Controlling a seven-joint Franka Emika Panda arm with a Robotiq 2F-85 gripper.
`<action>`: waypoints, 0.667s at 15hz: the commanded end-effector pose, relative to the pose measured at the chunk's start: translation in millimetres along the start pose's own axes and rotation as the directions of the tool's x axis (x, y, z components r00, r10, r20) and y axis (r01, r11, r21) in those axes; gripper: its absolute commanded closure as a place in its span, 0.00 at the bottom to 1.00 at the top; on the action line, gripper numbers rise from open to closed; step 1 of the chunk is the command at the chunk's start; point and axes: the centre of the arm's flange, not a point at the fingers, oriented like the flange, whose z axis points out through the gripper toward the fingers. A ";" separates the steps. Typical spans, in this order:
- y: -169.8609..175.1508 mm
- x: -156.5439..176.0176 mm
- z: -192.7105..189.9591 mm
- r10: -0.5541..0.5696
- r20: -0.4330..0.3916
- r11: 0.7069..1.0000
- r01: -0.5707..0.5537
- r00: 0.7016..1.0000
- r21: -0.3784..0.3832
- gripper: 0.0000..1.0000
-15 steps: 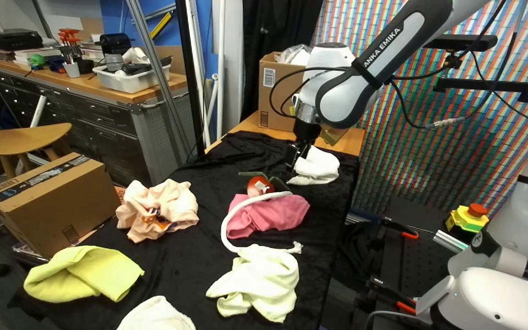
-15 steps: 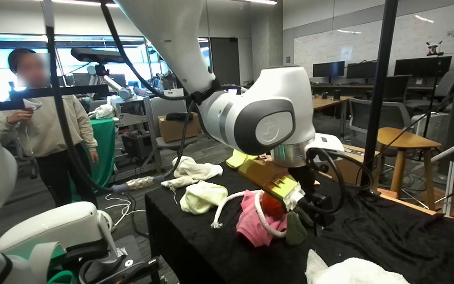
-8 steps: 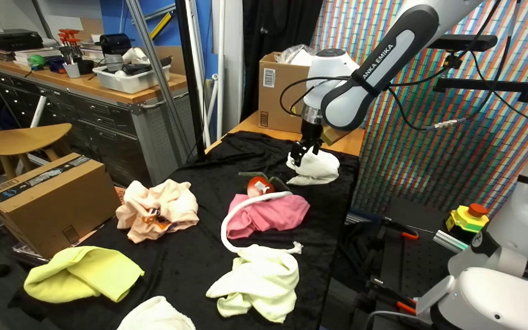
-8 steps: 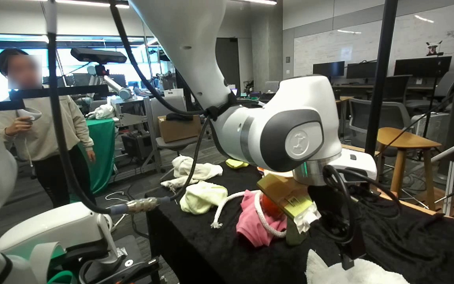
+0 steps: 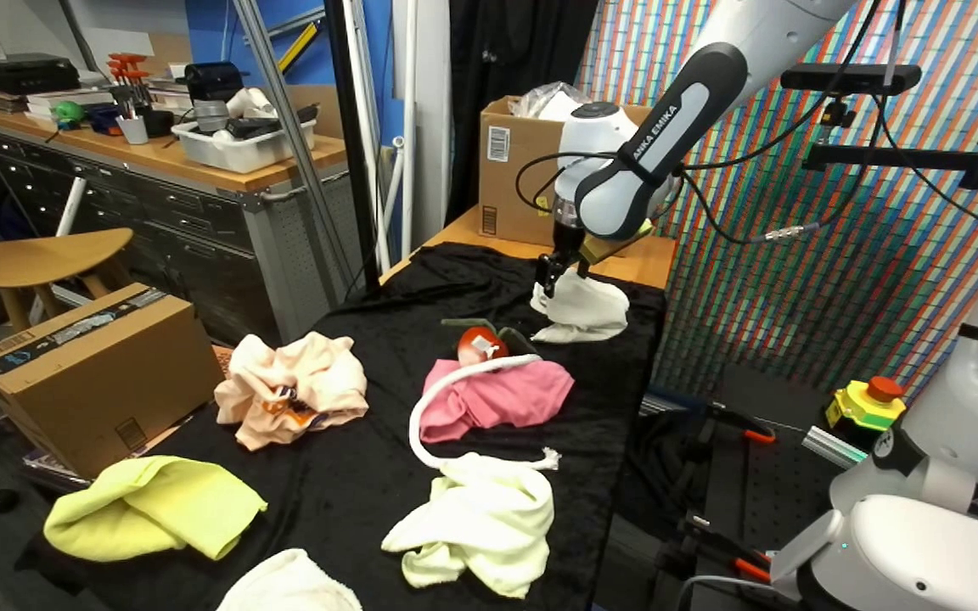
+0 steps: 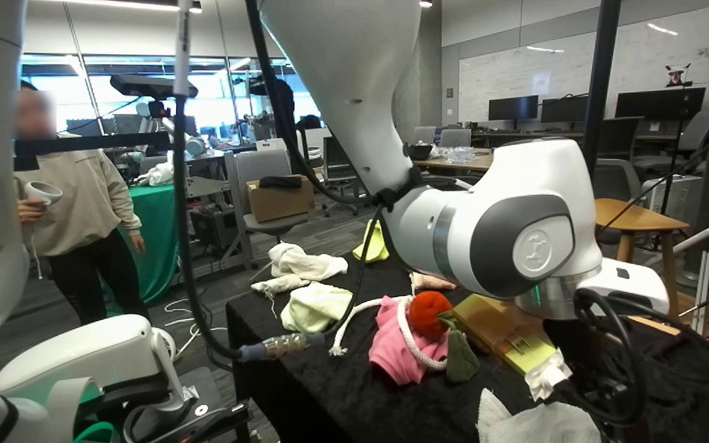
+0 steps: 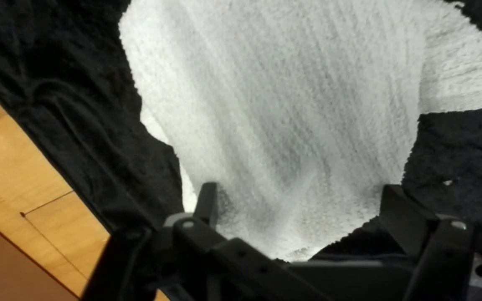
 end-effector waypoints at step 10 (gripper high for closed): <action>20.7 38.7 42.2 0.038 0.027 0.999 -0.038 0.999 -0.029 0.42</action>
